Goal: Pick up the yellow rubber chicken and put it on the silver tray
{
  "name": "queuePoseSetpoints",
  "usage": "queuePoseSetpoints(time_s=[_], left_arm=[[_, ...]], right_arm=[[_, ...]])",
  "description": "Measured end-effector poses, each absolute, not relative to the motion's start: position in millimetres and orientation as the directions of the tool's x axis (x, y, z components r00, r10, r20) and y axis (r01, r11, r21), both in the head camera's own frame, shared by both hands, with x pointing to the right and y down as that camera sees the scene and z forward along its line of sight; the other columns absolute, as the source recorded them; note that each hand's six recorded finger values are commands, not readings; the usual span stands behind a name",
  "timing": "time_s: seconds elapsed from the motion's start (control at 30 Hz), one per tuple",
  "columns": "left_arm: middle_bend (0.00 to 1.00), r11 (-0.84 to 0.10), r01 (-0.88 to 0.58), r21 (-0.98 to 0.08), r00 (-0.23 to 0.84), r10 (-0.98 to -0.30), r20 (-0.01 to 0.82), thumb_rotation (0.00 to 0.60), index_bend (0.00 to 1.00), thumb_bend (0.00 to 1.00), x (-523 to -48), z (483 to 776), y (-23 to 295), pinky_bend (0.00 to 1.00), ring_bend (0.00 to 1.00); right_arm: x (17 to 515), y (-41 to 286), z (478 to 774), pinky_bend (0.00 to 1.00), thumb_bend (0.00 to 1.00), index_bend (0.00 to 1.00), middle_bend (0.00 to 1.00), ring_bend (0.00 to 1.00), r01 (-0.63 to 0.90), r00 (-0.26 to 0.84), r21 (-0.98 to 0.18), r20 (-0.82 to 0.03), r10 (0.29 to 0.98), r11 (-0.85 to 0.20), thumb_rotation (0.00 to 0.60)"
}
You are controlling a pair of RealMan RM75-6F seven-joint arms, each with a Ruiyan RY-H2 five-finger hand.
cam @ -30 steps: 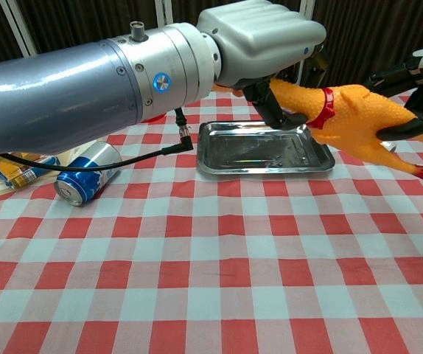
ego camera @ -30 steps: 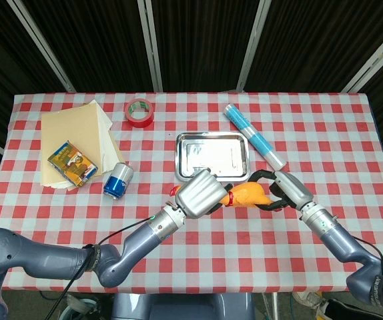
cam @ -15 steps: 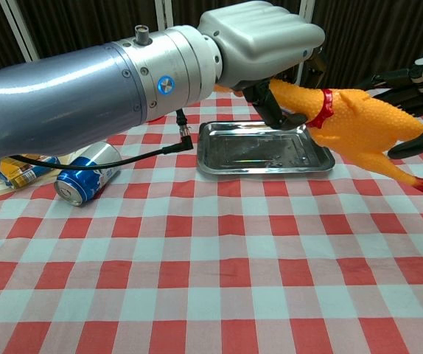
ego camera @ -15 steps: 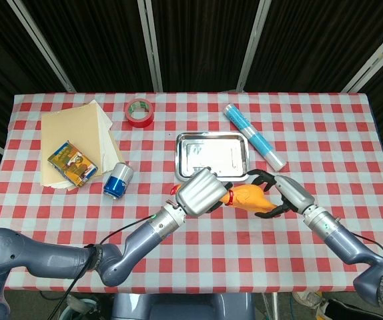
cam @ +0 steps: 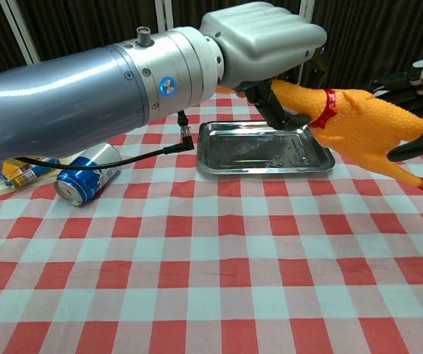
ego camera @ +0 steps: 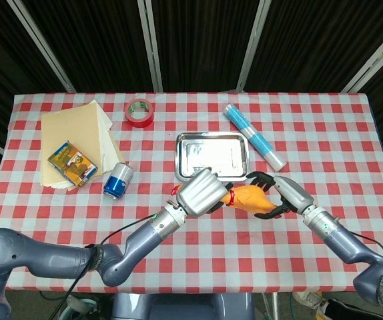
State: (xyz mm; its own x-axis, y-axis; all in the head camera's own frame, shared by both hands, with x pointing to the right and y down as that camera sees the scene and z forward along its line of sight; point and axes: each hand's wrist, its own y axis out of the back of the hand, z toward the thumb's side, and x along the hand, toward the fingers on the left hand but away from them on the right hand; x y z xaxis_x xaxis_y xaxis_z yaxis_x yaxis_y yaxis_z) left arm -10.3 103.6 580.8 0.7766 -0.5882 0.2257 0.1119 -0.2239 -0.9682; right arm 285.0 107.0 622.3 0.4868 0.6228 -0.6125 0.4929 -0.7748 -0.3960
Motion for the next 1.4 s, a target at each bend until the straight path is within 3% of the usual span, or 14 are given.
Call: queuePoseSetpoints(time_s=[0.13, 0.3, 0.4, 0.5, 0.67, 0.83, 0.93, 1.1, 1.2, 1.3, 1.4], left_arm=[[0.76, -0.259, 0.100, -0.961, 0.776, -0.584, 0.238, 0.600, 0.71, 0.80, -10.8, 580.2, 105.3, 0.67, 0.66], [0.76, -0.272, 0.098, -0.957, 0.780, -0.577, 0.243, 0.600, 0.71, 0.80, -10.9, 579.3, 107.4, 0.67, 0.66], [0.76, -0.282, 0.094, -0.955, 0.781, -0.574, 0.247, 0.600, 0.71, 0.80, -10.9, 578.2, 108.2, 0.67, 0.66], [0.76, -0.285, 0.091, -0.954, 0.781, -0.574, 0.246, 0.600, 0.71, 0.80, -11.2, 576.7, 107.8, 0.67, 0.66], [0.76, -0.291, 0.089, -0.953, 0.781, -0.574, 0.248, 0.600, 0.71, 0.80, -12.0, 576.0, 107.6, 0.67, 0.66], [0.76, -0.295, 0.092, -0.951, 0.780, -0.572, 0.253, 0.600, 0.71, 0.80, -12.9, 577.3, 108.0, 0.67, 0.66], [0.76, -0.295, 0.094, -0.951, 0.779, -0.573, 0.255, 0.600, 0.71, 0.80, -13.4, 577.8, 107.8, 0.67, 0.66], [0.76, -0.292, 0.091, -0.952, 0.776, -0.578, 0.252, 0.600, 0.70, 0.78, -14.6, 577.2, 106.2, 0.67, 0.66], [0.76, -0.288, 0.092, -0.953, 0.775, -0.581, 0.250, 0.600, 0.70, 0.77, -15.7, 577.6, 105.7, 0.67, 0.66], [0.75, -0.289, 0.088, -0.953, 0.773, -0.583, 0.249, 0.600, 0.70, 0.77, -16.9, 578.4, 105.5, 0.67, 0.66], [0.75, -0.292, 0.084, -0.953, 0.772, -0.586, 0.247, 0.600, 0.69, 0.76, -18.6, 579.3, 105.3, 0.67, 0.66]], right_arm=[[285.2, 103.1, 622.5, 0.64, 0.32, 0.63, 0.60, 0.68, 0.514, 0.477, -0.404, -0.598, 0.644, -0.756, 0.600], [285.3, 99.2, 621.5, 0.80, 0.80, 0.74, 0.72, 0.82, 0.537, 0.465, -0.417, -0.578, 0.670, -0.733, 0.600], [285.2, 98.0, 621.1, 0.87, 0.96, 0.80, 0.78, 0.88, 0.544, 0.461, -0.421, -0.572, 0.678, -0.726, 0.600], [285.2, 97.5, 621.3, 0.92, 1.00, 0.87, 0.82, 0.94, 0.542, 0.461, -0.426, -0.571, 0.680, -0.725, 0.600], [283.9, 96.2, 621.2, 0.97, 1.00, 0.98, 0.90, 1.00, 0.540, 0.463, -0.433, -0.564, 0.684, -0.722, 0.600], [283.6, 94.8, 619.8, 0.98, 1.00, 0.97, 0.93, 0.99, 0.542, 0.462, -0.440, -0.556, 0.691, -0.716, 0.600], [284.5, 94.5, 618.9, 0.87, 0.96, 0.79, 0.86, 0.87, 0.547, 0.458, -0.444, -0.552, 0.697, -0.710, 0.600], [286.1, 98.6, 618.4, 0.47, 0.41, 0.34, 0.51, 0.47, 0.525, 0.467, -0.446, -0.562, 0.683, -0.725, 0.600], [287.1, 101.7, 618.0, 0.27, 0.24, 0.11, 0.31, 0.25, 0.507, 0.476, -0.444, -0.570, 0.669, -0.739, 0.600], [289.4, 104.2, 617.7, 0.17, 0.18, 0.01, 0.18, 0.13, 0.487, 0.482, -0.448, -0.577, 0.659, -0.749, 0.550], [293.0, 105.2, 616.8, 0.14, 0.17, 0.00, 0.14, 0.09, 0.483, 0.480, -0.458, -0.575, 0.663, -0.746, 0.524]])
